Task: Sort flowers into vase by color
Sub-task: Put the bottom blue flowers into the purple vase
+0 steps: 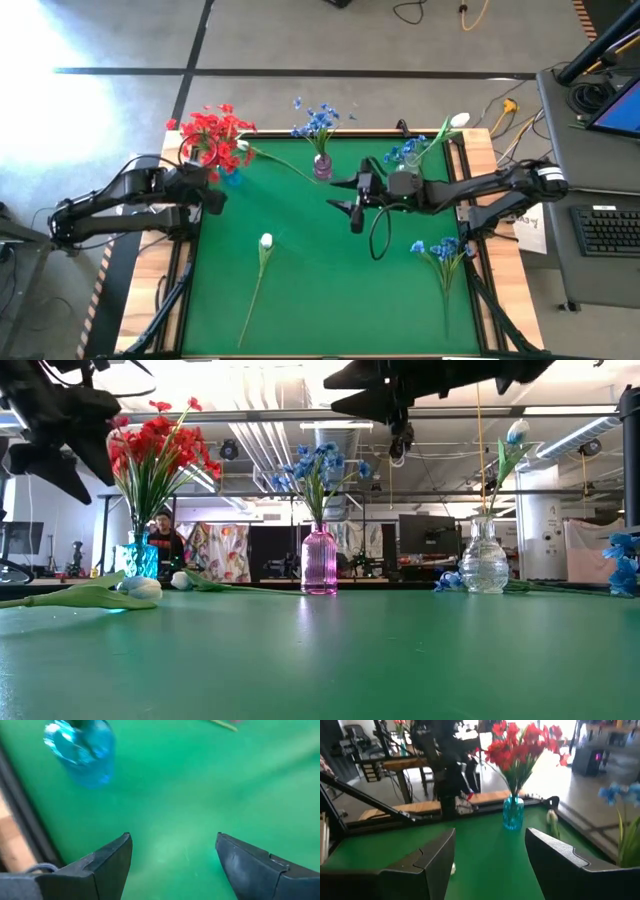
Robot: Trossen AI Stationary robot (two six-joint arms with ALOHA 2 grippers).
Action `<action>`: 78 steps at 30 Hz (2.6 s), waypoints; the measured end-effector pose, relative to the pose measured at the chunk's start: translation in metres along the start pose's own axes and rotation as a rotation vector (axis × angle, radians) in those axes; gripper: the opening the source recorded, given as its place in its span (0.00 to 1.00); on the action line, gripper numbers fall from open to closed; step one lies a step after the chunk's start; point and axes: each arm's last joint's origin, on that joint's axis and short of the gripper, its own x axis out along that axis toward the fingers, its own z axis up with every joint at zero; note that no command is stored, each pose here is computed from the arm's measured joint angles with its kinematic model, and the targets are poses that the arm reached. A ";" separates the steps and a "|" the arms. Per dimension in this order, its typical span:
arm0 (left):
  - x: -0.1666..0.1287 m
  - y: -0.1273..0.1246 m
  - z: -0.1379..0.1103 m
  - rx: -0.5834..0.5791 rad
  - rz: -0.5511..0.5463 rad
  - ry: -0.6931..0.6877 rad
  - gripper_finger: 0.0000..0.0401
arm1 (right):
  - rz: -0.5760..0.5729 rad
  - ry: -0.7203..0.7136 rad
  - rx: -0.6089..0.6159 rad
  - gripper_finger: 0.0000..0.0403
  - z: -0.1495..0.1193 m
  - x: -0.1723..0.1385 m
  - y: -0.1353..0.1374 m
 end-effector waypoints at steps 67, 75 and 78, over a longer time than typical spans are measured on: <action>0.011 -0.111 -0.019 0.822 -0.360 -0.269 0.69 | -0.831 1.674 1.027 0.75 -0.151 -0.154 0.078; 0.011 -0.111 -0.019 0.826 -0.354 -0.273 0.69 | -0.785 1.626 1.002 0.71 -0.167 -0.158 0.075; 0.012 -0.112 -0.019 0.828 -0.350 -0.272 0.69 | -0.751 1.578 0.968 0.65 -0.165 -0.154 0.074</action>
